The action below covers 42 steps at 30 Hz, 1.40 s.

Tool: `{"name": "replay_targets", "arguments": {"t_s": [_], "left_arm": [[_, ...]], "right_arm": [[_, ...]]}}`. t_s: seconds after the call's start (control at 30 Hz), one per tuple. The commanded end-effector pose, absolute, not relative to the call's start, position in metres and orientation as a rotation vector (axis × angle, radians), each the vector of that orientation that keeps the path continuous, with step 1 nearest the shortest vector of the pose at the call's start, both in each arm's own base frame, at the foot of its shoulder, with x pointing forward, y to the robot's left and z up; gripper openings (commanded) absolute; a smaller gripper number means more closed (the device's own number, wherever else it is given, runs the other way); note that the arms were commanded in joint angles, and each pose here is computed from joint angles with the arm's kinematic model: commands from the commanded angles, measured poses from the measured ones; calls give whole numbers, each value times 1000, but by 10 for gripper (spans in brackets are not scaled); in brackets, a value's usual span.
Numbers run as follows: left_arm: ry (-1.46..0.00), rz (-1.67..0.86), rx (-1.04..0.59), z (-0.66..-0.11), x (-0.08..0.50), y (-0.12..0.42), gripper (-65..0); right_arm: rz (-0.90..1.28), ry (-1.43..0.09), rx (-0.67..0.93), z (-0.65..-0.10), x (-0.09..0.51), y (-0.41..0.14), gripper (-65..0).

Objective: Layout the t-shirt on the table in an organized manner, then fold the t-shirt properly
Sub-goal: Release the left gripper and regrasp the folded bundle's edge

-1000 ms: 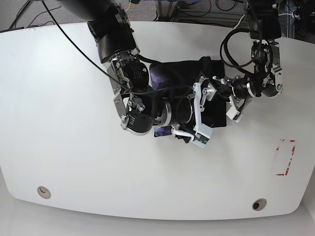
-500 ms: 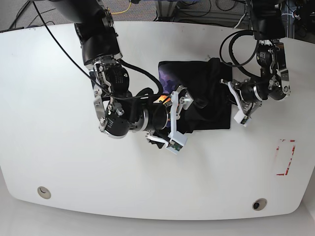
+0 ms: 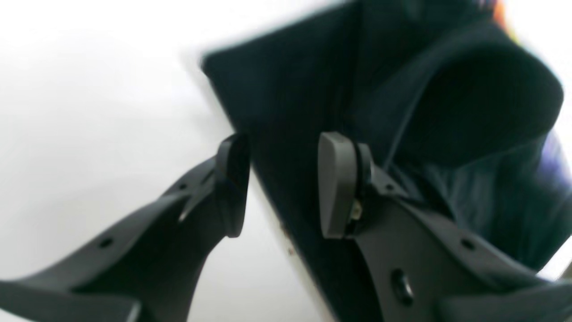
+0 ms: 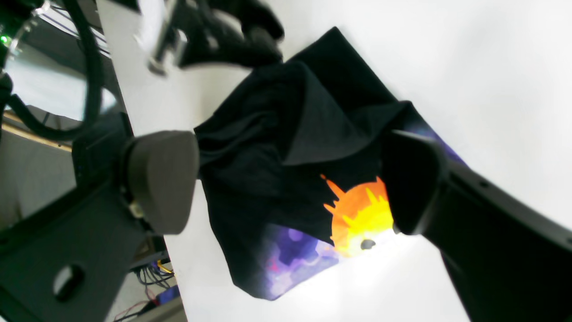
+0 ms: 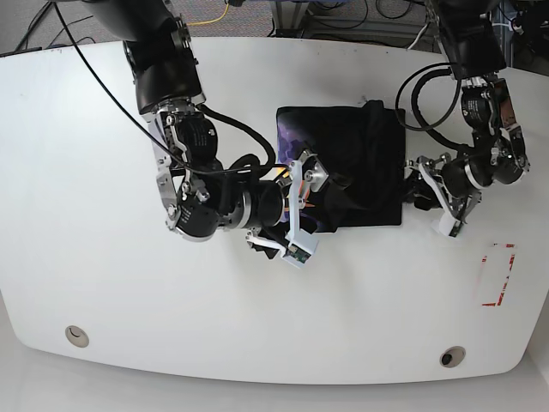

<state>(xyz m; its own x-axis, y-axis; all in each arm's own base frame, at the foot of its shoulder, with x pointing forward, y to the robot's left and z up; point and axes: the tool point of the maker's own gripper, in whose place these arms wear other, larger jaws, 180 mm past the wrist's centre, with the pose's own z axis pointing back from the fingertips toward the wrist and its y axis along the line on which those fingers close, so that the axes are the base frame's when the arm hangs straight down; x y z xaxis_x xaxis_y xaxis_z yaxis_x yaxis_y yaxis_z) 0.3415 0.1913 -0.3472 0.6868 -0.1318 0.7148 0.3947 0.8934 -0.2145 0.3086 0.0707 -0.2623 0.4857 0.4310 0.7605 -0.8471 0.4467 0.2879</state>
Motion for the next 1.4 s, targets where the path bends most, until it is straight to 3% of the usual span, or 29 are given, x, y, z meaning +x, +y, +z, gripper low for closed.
{"name": "replay_targets", "arguments": {"t_s": [0.0,0.13,0.2,0.3,0.33,0.4,0.47,0.57,0.7,1.37], "left_arm": [[-891,-262,-297,-307,360,227,-411],[-954,-207,-202,-280,363,272,-411],[-970,-193,-160,-270,362,291,-413],[-986,-171,-115,-260,359,312,-414],[-994,-158,-95,-255,357,321,-426],[-999,-140,-75,-251,355,332,-475],[-1005,-123,-56,-247,351,342,-533],[-1005,-106,-37,-244,347,353,-576],[-984,-99,-17,-248,338,361,-575],[-925,-141,13,-262,315,357,-578]], "right_arm": [[873,-708,738,-250,314,74,-30],[904,-694,693,-265,309,72,-51],[949,-688,681,-273,305,73,-133],[976,-687,678,-278,302,77,-315],[977,-683,661,-281,302,76,-417],[977,-684,633,-283,305,74,-536],[978,-680,616,-286,307,75,-607],[974,-668,606,-290,309,79,-590],[959,-656,617,-295,310,84,-561],[1020,-540,562,-340,298,101,-563]]}}
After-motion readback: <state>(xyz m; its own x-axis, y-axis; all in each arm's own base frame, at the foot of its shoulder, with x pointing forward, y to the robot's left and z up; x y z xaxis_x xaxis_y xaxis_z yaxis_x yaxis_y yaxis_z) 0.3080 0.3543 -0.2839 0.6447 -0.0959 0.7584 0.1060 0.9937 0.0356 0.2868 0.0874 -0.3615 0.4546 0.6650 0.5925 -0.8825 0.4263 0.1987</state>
